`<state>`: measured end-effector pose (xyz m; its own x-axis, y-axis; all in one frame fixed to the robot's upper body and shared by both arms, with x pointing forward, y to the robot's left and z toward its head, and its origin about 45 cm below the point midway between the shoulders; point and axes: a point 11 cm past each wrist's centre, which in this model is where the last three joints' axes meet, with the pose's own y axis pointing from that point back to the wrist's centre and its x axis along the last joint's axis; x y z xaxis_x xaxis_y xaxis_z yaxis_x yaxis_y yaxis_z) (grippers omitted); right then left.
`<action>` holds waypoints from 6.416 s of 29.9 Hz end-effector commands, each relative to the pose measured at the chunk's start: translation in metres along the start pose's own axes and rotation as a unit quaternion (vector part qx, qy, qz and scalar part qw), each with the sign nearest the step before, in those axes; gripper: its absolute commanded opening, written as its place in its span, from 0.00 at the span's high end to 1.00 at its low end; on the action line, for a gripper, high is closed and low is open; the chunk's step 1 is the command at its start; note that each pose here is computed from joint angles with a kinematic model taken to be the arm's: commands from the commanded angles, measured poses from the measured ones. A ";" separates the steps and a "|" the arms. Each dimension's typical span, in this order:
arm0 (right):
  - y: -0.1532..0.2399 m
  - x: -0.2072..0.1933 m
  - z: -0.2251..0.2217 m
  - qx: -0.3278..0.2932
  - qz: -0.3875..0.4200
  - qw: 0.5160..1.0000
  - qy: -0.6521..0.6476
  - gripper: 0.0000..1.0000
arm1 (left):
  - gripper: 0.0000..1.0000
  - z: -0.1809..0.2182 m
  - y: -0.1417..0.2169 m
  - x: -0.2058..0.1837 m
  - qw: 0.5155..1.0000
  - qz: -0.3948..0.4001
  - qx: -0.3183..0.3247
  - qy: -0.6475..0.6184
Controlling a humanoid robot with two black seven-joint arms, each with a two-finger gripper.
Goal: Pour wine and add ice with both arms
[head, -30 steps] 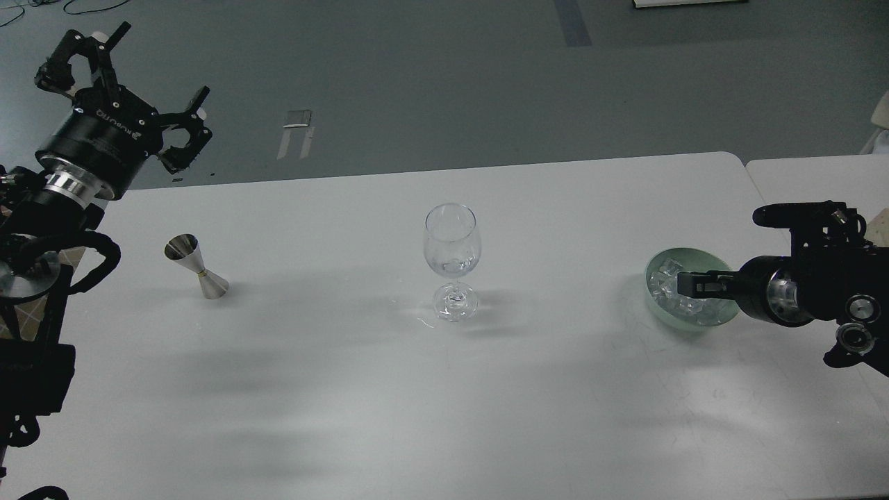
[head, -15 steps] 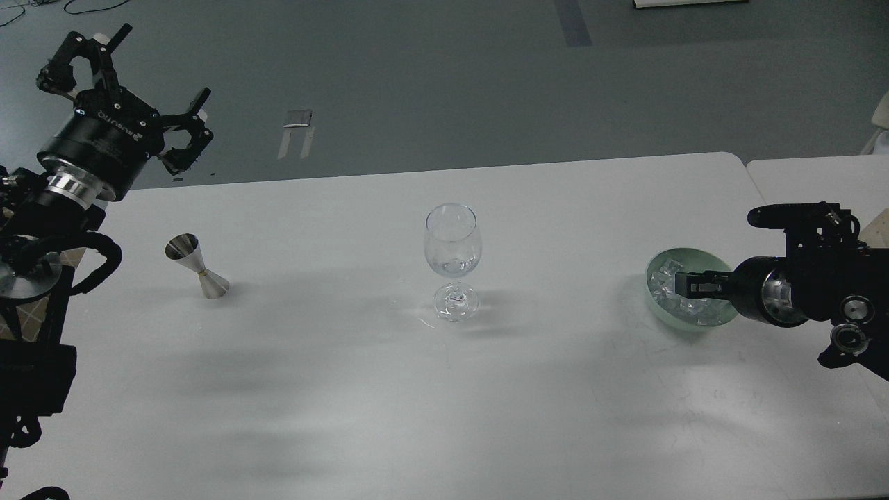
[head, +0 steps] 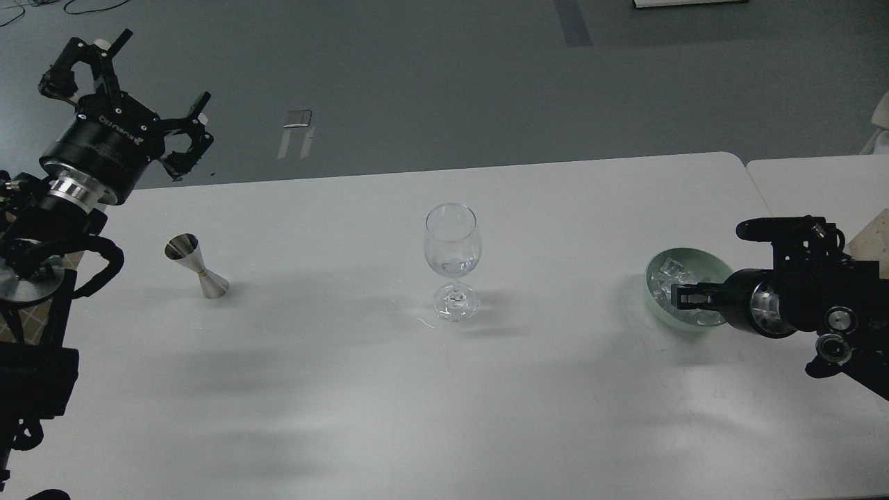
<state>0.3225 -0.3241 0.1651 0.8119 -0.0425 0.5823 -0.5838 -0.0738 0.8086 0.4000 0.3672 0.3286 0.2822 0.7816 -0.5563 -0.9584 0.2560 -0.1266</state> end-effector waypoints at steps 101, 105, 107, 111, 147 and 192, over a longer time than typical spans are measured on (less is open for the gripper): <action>0.065 0.078 -0.255 0.303 0.125 0.942 0.068 0.82 | 0.02 0.007 0.002 0.002 1.000 0.003 -0.004 -0.008; 0.065 0.078 -0.255 0.303 0.125 0.942 0.067 0.79 | 0.02 0.007 0.002 0.002 1.000 0.003 -0.004 -0.007; 0.065 0.078 -0.255 0.303 0.125 0.942 0.067 0.79 | 0.02 0.006 0.002 0.002 1.000 0.002 -0.004 -0.006; 0.064 0.079 -0.253 0.294 0.136 0.943 0.076 0.63 | 0.02 0.006 0.001 -0.001 1.000 -0.008 -0.003 -0.007; 0.095 0.161 -0.226 0.371 0.213 0.883 -0.193 0.00 | 0.02 0.002 0.000 -0.001 1.000 -0.013 -0.023 -0.003; 0.018 0.226 -0.037 0.549 0.153 0.318 -0.758 0.00 | 0.02 -0.054 -0.069 0.022 0.999 0.020 -0.015 0.036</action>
<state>0.4917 -0.2977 0.3234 0.3009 -0.5830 -0.7547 -0.9513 -0.1276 -0.2807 0.4601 0.3392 0.2857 0.2597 0.7331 -0.6286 -0.9641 0.2344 -0.1249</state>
